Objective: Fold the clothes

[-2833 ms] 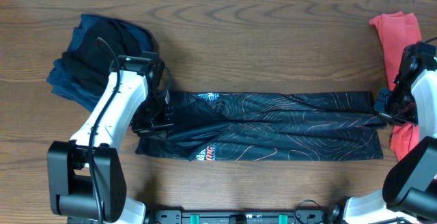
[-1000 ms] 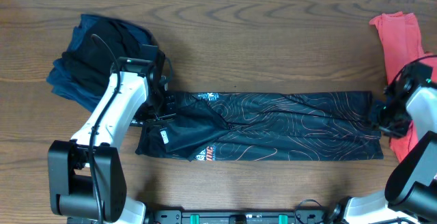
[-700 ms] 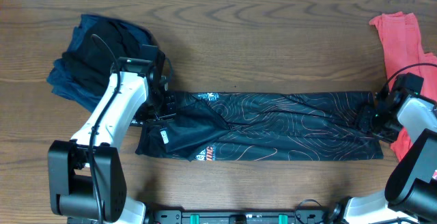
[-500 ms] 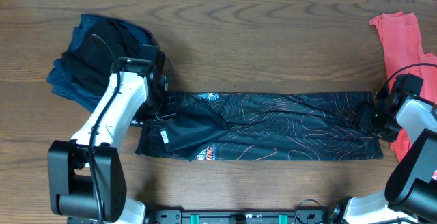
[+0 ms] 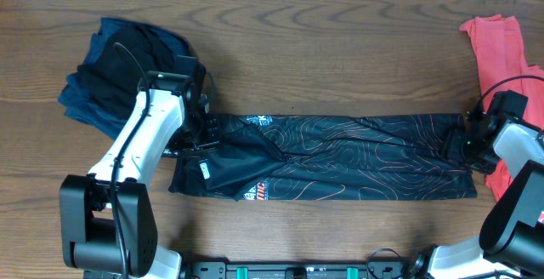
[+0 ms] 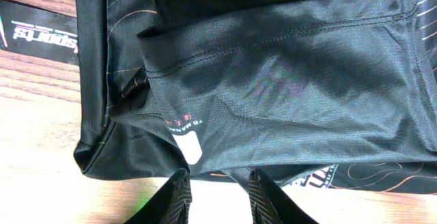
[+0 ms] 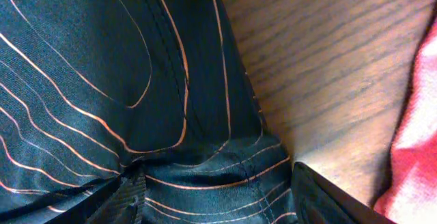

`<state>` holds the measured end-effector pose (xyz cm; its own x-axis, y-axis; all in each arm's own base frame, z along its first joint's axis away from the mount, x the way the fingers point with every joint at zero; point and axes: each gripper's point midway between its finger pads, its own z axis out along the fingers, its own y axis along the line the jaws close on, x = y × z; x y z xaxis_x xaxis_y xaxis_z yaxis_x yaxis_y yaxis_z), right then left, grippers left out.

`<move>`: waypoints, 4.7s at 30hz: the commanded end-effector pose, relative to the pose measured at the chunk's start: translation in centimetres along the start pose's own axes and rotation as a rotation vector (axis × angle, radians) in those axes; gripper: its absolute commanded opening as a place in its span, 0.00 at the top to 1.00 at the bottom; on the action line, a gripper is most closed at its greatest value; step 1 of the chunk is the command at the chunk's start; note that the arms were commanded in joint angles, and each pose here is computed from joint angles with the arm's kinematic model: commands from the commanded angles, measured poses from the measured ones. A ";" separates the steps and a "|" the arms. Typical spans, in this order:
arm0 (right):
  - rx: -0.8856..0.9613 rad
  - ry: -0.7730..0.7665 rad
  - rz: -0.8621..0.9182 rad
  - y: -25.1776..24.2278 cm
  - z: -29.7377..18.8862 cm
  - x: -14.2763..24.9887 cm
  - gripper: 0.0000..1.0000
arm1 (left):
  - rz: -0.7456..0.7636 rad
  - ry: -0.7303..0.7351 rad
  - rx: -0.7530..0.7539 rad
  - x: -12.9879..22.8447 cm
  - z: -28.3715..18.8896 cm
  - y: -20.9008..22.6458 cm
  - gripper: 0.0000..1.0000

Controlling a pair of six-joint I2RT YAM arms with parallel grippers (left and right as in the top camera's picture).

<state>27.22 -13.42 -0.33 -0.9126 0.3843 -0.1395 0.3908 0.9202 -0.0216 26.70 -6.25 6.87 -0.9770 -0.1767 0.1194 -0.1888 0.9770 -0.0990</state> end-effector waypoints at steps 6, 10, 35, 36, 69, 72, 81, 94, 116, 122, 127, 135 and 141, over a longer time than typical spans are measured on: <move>-0.129 0.097 -0.029 2.2 2.7 1.7 0.41 | -0.002 -0.014 0.011 -0.2 -0.5 -0.2 0.69; -0.127 0.092 -0.030 2.1 2.6 1.6 0.68 | -0.001 -0.014 0.011 -0.2 -0.5 -0.2 0.69; 0.076 0.045 -0.021 0.8 -7.5 -5.1 0.99 | -0.001 -0.021 0.013 -0.3 -0.5 -0.3 0.69; 0.074 0.053 -0.043 1.5 -7.6 -4.9 0.99 | -0.001 -0.021 0.013 -0.3 -0.5 -0.3 0.69; -0.001 0.044 -0.559 25.8 -9.6 6.9 0.83 | 0.000 -0.024 0.015 -0.4 -0.5 -0.3 0.69; -0.006 0.046 -0.574 26.1 -9.7 7.2 0.72 | 0.000 -0.024 0.015 -0.4 -0.5 -0.3 0.69; 0.057 0.010 -0.575 25.1 -9.7 6.1 0.66 | 0.000 -0.024 0.015 -0.4 -0.5 -0.3 0.69; 0.156 0.033 -0.470 21.4 -8.7 5.1 0.62 | 0.001 -0.029 0.016 -0.6 -0.5 -0.4 0.69; 0.088 0.123 -0.531 20.4 -3.1 9.4 0.99 | 0.001 -0.032 0.017 -0.6 -0.5 -0.4 0.69; -0.129 0.230 -0.786 23.7 -3.6 13.0 0.97 | 0.001 -0.033 0.018 -0.7 -0.5 -0.4 0.69; -0.304 0.289 -0.972 26.4 -4.6 16.4 0.94 | 0.001 -0.036 0.019 -0.7 -0.5 -0.4 0.69; -0.338 0.315 -1.040 27.1 -5.0 18.0 0.81 | 0.001 -0.035 0.018 -0.7 -0.5 -0.4 0.69; -0.367 0.330 -1.062 27.1 -5.6 18.4 0.73 | 0.001 -0.034 0.018 -0.7 -0.5 -0.4 0.57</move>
<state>20.50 18.27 1.09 -0.7890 -0.6089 0.0823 -0.5649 0.7715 0.2927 27.28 -6.33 6.83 -0.9794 -0.1771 0.0965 -0.1871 0.9765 -0.1069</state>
